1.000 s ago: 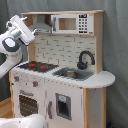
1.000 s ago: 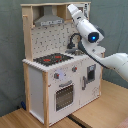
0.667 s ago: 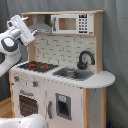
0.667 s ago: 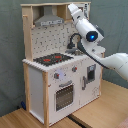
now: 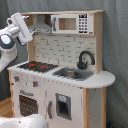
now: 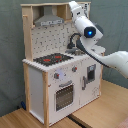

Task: Play with the kitchen

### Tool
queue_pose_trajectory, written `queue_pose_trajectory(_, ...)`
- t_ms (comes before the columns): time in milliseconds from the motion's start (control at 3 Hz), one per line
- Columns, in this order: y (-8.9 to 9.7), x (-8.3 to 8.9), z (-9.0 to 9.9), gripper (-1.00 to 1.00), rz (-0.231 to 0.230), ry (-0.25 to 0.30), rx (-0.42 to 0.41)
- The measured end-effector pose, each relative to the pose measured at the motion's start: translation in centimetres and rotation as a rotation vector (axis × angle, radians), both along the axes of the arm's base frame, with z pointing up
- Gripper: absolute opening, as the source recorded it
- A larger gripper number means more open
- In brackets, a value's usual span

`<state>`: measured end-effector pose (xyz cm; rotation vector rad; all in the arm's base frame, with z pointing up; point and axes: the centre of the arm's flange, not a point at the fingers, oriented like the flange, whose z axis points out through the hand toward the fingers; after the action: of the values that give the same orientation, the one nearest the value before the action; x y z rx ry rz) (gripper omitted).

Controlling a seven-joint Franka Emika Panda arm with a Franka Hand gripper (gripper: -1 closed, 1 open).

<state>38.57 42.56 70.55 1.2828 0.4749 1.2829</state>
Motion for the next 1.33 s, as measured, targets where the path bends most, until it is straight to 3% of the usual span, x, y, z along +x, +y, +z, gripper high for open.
queue_pose_trajectory(667,1.3,-0.1,0.5,1.00,-0.044,0.009,0.135)
queue_pose_trajectory(1333,2.0,1.4,0.2,1.00,-0.113,-0.017,0.257)
